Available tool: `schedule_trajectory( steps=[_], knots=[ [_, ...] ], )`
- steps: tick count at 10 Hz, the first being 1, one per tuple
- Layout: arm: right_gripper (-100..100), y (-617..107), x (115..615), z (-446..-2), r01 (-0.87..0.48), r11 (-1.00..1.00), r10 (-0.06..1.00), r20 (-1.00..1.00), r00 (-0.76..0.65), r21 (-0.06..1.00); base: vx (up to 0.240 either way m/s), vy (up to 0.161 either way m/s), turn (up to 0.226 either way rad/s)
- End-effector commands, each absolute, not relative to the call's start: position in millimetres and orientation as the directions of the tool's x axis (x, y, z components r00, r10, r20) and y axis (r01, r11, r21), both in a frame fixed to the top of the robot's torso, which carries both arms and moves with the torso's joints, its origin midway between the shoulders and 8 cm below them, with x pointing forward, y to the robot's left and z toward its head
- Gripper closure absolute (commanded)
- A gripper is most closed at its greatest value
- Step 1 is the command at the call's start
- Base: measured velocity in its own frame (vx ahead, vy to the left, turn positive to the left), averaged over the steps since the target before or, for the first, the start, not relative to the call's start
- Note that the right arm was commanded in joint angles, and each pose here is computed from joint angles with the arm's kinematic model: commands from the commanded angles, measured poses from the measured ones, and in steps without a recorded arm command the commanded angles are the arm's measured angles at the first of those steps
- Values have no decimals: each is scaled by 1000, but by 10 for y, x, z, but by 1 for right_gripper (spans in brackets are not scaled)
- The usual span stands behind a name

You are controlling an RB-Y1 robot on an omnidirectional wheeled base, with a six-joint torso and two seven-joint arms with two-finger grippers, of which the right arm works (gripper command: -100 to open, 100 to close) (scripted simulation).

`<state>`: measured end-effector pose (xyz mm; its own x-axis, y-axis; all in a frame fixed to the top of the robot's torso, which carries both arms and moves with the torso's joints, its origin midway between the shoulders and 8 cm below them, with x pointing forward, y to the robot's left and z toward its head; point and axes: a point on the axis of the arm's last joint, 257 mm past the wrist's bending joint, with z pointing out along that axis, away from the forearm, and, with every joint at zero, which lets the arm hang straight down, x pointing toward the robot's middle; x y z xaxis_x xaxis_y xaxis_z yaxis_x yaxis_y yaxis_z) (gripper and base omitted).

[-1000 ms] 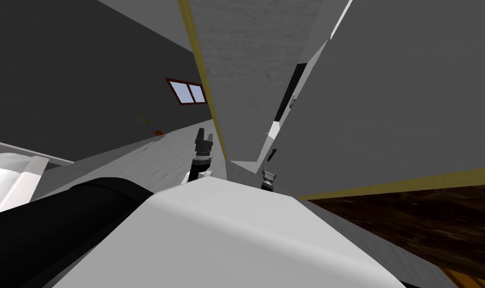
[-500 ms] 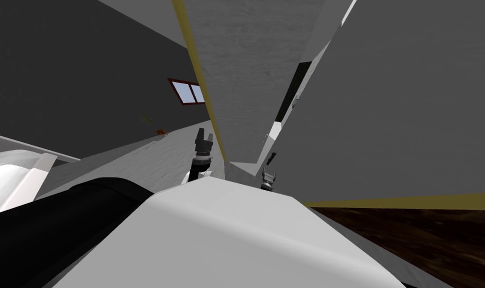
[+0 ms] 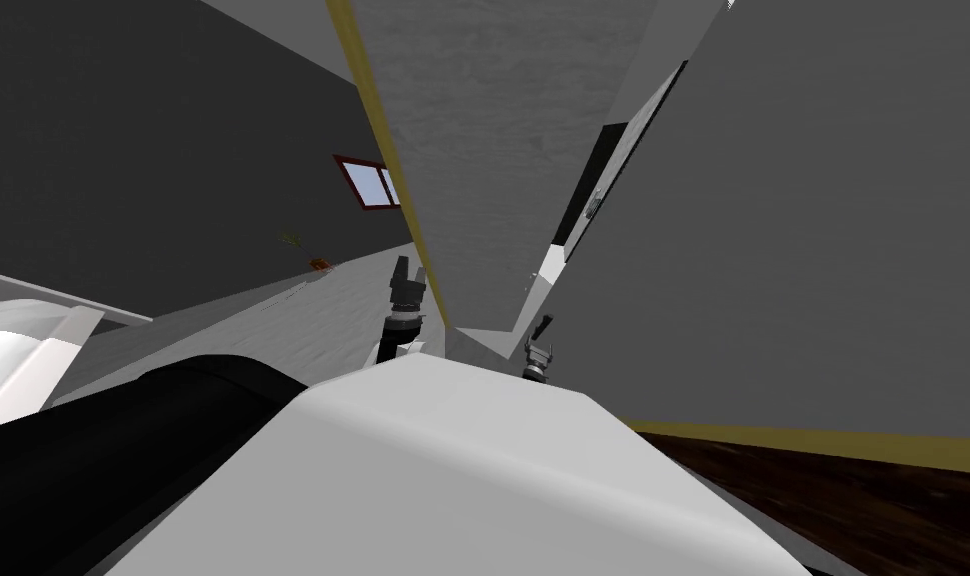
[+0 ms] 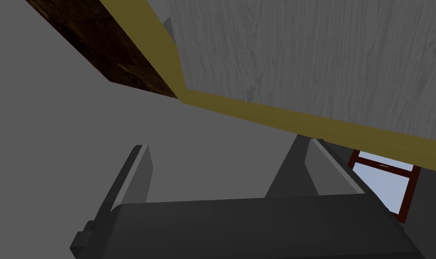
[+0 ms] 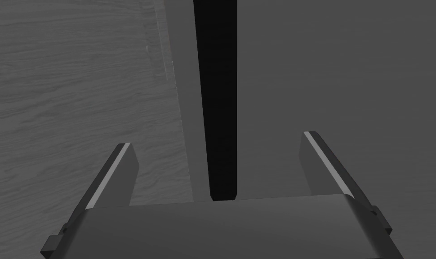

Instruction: Push the door open

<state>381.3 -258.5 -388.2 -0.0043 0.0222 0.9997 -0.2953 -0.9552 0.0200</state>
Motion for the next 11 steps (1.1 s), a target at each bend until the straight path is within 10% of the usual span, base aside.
schedule_trajectory(
  steps=[1,6,7,11],
  knots=[
    [-100,-2619,3816,-3892,-300,-954,22,1000,-4,19,208,-73,35],
    [-100,-2670,3821,-3910,-309,-951,19,1000,-3,17,161,-57,23],
    [100,-2670,3821,-3910,-309,-951,19,1000,-3,17,-12,0,-15],
    [100,-2670,3821,-3910,-309,-951,19,1000,-3,17,-9,6,7]
  ],
)
